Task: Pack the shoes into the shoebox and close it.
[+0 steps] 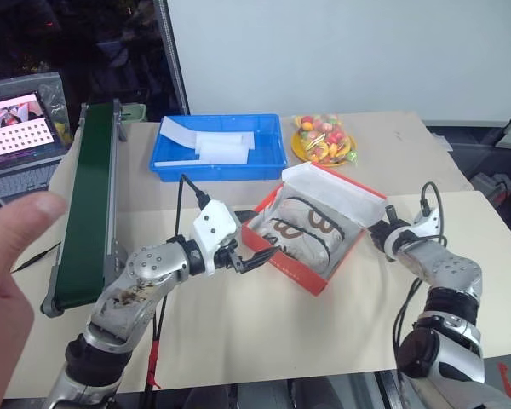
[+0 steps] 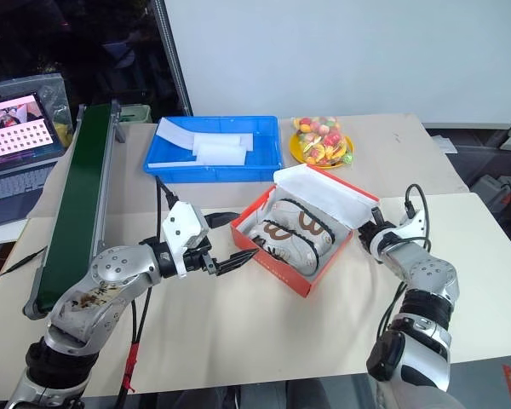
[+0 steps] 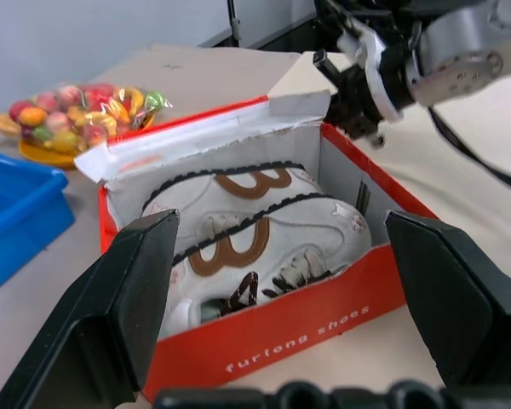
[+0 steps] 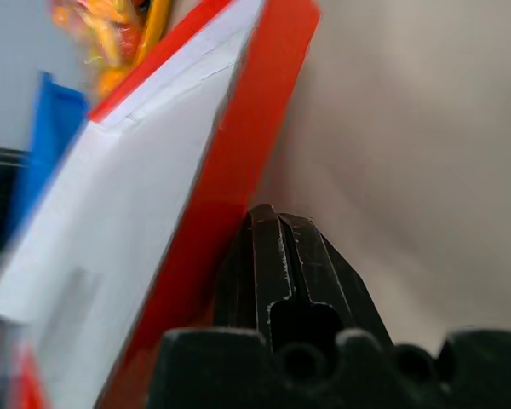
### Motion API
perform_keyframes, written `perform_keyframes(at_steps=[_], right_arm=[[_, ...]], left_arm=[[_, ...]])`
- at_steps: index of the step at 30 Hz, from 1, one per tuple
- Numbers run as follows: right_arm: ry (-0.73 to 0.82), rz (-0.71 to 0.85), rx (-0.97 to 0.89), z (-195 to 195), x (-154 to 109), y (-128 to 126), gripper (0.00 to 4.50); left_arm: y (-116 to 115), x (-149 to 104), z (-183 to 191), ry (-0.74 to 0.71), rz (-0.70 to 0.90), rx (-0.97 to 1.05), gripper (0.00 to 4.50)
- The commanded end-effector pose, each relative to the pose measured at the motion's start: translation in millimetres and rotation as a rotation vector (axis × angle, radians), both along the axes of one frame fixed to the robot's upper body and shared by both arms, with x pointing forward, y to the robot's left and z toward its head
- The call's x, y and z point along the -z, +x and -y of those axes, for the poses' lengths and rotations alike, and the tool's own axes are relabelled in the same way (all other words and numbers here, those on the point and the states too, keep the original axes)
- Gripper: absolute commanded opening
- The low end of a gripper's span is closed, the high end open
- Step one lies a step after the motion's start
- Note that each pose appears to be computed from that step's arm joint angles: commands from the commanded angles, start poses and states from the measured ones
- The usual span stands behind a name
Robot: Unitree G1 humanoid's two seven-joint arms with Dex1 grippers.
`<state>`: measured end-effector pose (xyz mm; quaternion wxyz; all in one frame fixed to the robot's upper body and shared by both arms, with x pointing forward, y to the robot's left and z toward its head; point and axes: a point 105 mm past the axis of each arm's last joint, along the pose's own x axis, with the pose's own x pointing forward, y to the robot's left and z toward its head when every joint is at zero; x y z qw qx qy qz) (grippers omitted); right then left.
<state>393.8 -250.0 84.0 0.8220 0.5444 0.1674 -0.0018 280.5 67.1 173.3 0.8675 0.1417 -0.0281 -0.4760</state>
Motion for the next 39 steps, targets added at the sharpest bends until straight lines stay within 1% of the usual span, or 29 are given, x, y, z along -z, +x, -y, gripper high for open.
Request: perform_keyframes(at_steps=[1,4,7,9,10,11,12,13,14,15,16,17,18,19,20,22,23,26,28,31,32,37,39], right_arm=[[0.104,0.2,-0.053,-10.8,-42.2,8.4,0.02],[0.139,0.336,-0.113,-21.4,-69.6,6.2,0.02],[0.142,0.516,-0.212,-37.3,-104.5,-4.7,0.02],[0.071,0.68,-0.309,-53.4,-132.7,-21.8,0.02],[0.07,0.773,-0.368,-62.8,-148.0,-34.4,0.02],[0.012,0.866,-0.468,-77.4,-159.9,-52.6,0.02],[-0.098,0.928,-0.596,-96.3,-163.6,-72.3,0.02],[-0.219,0.966,-0.744,-117.1,-160.5,-93.0,0.02],[-0.296,0.982,-0.846,-130.3,-154.7,-107.1,0.02],[-0.419,0.97,-0.998,-144.5,-142.0,-125.4,0.02],[-0.538,0.908,-1.136,-152.7,-123.1,-137.7,0.02],[-0.699,0.803,-1.23,-152.0,-98.0,-140.2,0.02],[-0.807,0.731,-1.289,-148.4,-80.7,-141.9,0.02],[-0.887,0.693,-1.284,-141.9,-71.6,-136.2,0.02],[-0.934,0.676,-1.236,-135.8,-69.9,-126.3,0.02],[-0.945,0.662,-1.052,-125.7,-81.0,-96.7,0.02],[-0.953,0.645,-0.991,-122.6,-83.3,-85.9,0.02],[-0.981,0.62,-0.847,-121.0,-87.8,-60.7,0.02],[-0.948,0.565,-0.749,-117.5,-87.2,-44.1,0.02],[-0.957,0.522,-0.759,-125.3,-73.1,-39.0,0.02],[-0.977,0.484,-0.776,-127.7,-61.7,-37.9,0.02],[-1.01,0.325,-0.796,-127.6,-21.2,-32.4,0.02],[-1.021,0.286,-0.802,-126.0,-10.4,-32.7,0.02]], left_arm=[[-1.3,-14.2,-4.5,-0.001,0.065,-0.018,4.14],[-1.7,-14.7,-5.4,0.002,0.069,-0.024,4.14],[-0.7,-15.4,-6.7,0.005,0.072,-0.03,4.14],[0.0,-15.6,-7.0,0.006,0.073,-0.033,4.14],[0.3,-15.5,-7.1,0.009,0.075,-0.034,4.14],[0.5,-15.6,-7.3,0.01,0.076,-0.035,4.14],[0.7,-15.6,-7.5,0.011,0.076,-0.035,4.14],[1.1,-16.1,-7.7,0.012,0.078,-0.036,4.14],[1.4,-16.4,-7.8,0.013,0.079,-0.037,4.14],[2.0,-17.1,-8.4,0.013,0.08,-0.038,4.14],[2.6,-18.0,-9.2,0.016,0.083,-0.04,4.14],[2.9,-18.4,-10.0,0.015,0.081,-0.041,4.14],[2.9,-18.6,-10.4,0.013,0.08,-0.041,4.14],[2.8,-18.3,-10.5,0.015,0.079,-0.04,4.14],[2.4,-18.0,-10.2,0.015,0.079,-0.04,4.14],[1.6,-17.3,-9.4,0.016,0.077,-0.036,4.14],[1.2,-17.1,-8.9,0.015,0.076,-0.034,4.14],[0.8,-16.4,-8.5,0.015,0.072,-0.032,4.14],[0.5,-15.7,-8.2,0.016,0.07,-0.03,4.14],[0.0,-15.1,-7.7,0.017,0.07,-0.026,4.14],[0.5,-15.8,-7.9,0.015,0.071,-0.026,4.14],[0.8,-16.6,-7.5,0.014,0.074,-0.027,4.14],[0.9,-16.5,-7.6,0.014,0.076,-0.028,4.14]])
